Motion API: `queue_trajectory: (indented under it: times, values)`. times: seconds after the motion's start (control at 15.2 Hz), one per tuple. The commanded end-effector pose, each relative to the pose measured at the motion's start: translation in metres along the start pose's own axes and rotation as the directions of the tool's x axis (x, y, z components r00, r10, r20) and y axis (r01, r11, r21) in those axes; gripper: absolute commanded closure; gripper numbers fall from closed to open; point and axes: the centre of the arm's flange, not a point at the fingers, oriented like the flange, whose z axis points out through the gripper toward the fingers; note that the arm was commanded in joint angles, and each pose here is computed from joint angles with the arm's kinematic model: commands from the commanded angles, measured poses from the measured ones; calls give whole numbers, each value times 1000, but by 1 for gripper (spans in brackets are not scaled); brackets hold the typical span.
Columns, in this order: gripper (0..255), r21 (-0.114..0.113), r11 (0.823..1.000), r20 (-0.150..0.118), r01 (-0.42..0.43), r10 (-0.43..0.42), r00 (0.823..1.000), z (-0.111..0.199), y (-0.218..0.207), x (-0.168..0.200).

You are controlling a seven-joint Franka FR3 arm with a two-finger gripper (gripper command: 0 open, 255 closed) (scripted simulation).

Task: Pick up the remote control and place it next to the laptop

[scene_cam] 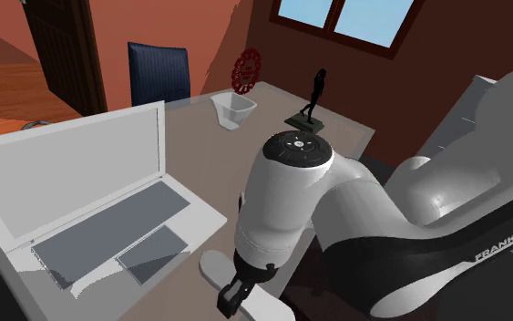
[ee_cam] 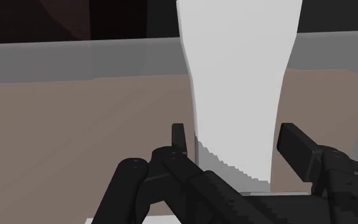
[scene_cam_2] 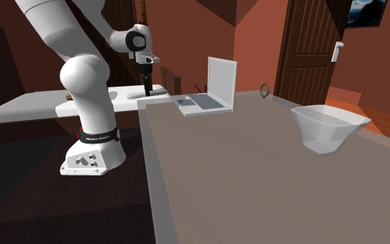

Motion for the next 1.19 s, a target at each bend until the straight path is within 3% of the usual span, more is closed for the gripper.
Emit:
queue_trajectory:
  times: [0.0, 0.79, 1.12]
  values:
    - [255, 1, 1000, -1, 0, 0, 1000, 11, -1, -1]
    - [255, 1, 1000, -1, 0, 0, 1000, 75, -2, 0]
    - [255, 1, 1000, -1, 0, 0, 1000, 75, -2, 0]
